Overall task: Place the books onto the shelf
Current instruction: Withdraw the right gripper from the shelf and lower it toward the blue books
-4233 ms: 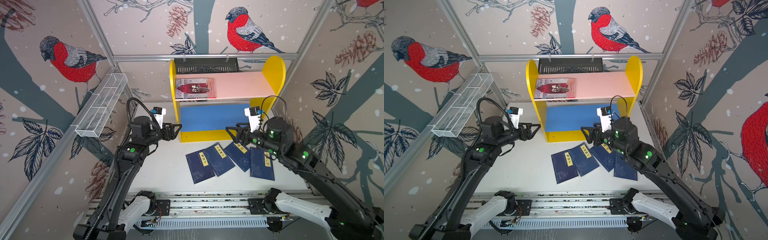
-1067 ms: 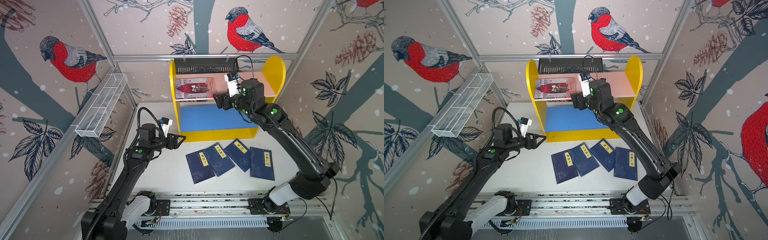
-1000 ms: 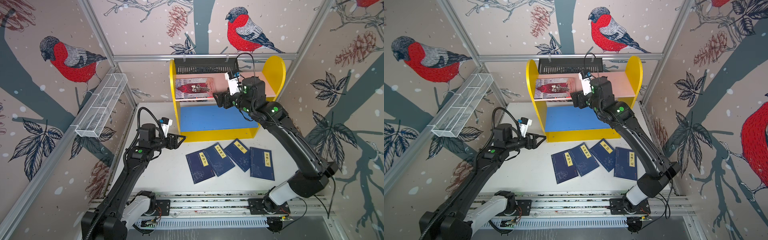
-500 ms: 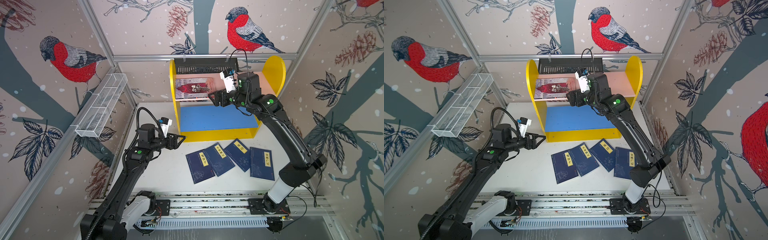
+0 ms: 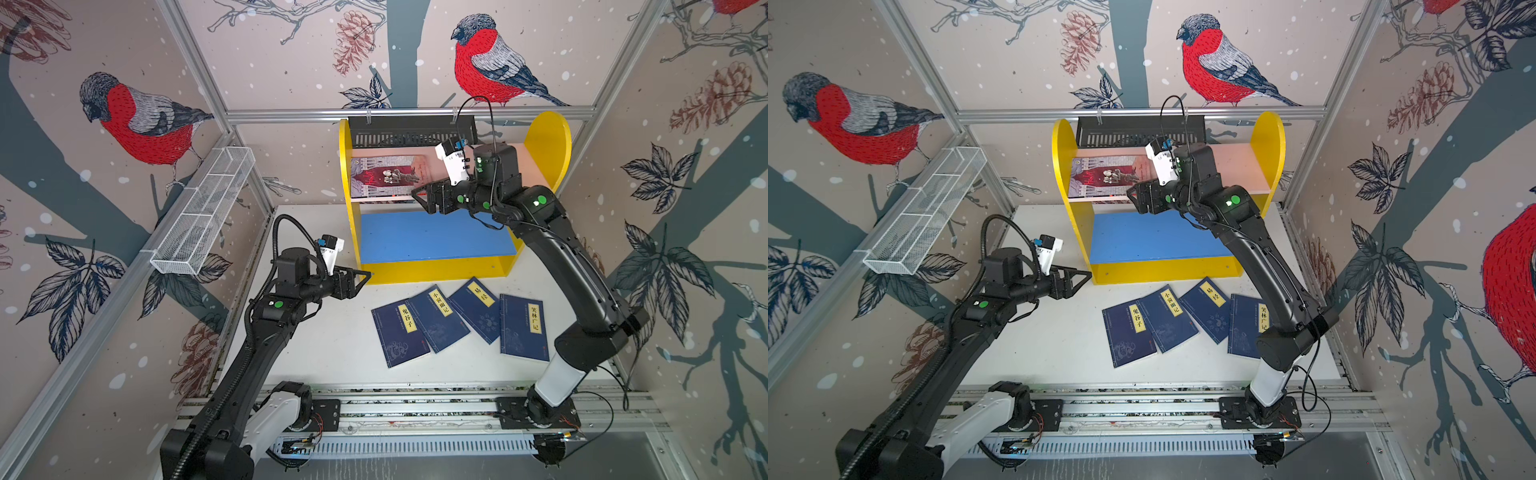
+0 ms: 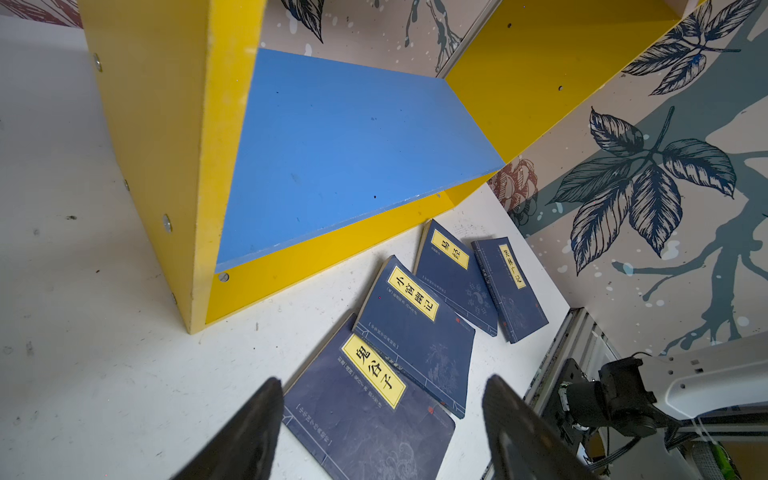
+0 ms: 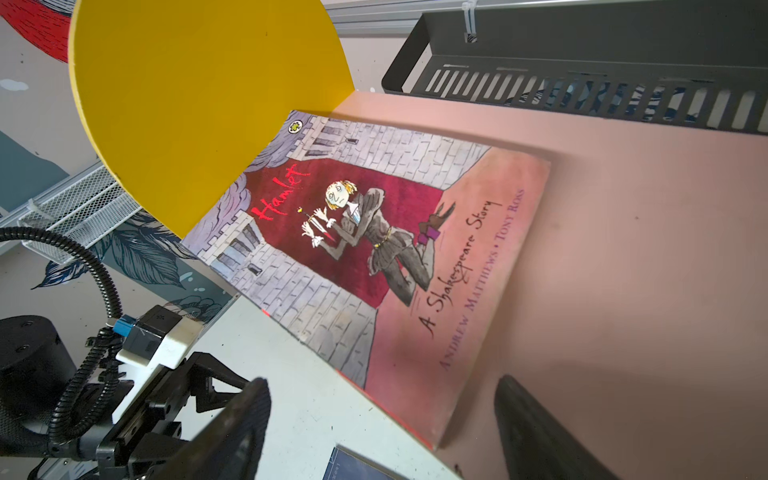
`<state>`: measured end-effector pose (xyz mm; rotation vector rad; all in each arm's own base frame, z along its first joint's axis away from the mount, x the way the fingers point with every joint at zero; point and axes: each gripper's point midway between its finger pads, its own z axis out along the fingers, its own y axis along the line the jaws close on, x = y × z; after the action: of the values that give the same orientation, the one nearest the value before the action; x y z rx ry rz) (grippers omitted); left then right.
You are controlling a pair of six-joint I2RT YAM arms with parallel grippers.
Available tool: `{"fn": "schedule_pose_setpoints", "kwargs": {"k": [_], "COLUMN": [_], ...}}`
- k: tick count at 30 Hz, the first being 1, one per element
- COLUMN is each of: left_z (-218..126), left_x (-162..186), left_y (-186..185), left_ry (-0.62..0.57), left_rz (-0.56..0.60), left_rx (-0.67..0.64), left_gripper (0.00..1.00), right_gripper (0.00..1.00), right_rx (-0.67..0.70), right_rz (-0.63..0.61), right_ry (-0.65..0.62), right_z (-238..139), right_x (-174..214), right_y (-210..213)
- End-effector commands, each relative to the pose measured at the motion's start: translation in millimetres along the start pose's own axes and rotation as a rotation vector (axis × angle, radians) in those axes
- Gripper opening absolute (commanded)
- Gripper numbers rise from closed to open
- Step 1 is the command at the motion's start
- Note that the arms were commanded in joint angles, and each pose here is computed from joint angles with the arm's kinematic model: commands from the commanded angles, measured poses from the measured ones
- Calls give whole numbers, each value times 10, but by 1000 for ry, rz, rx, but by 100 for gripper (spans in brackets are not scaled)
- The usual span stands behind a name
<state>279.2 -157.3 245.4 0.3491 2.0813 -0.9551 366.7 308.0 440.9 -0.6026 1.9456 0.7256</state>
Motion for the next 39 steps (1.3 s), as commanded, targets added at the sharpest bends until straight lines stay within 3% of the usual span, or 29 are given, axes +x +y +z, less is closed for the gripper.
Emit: {"fn": "schedule_pose_setpoints", "kwargs": {"k": [1, 19, 24, 29, 33, 39], "left_z": [-19, -19, -25, -24, 7, 129], "left_x": [-23, -8, -9, -32, 34, 335], "left_y": [-25, -13, -10, -3, 52, 198], "left_ry": [-7, -4, -6, -9, 0, 37], "left_rz": [21, 18, 19, 11, -39, -201], "left_rx": [7, 0, -3, -11, -19, -13], "left_gripper": [76, 76, 76, 76, 76, 76], "right_gripper": [85, 84, 86, 87, 86, 83], "right_rx": [-35, -69, -23, 137, 136, 16], "right_rz": [22, 21, 7, -22, -59, -37], "right_ry": [27, 52, 28, -86, -211, -294], "right_z": [-3, 6, -22, -252, -613, -1137], "right_x": [55, 108, 50, -237, -416, 100], "right_y": [57, 137, 68, -152, -34, 240]}}
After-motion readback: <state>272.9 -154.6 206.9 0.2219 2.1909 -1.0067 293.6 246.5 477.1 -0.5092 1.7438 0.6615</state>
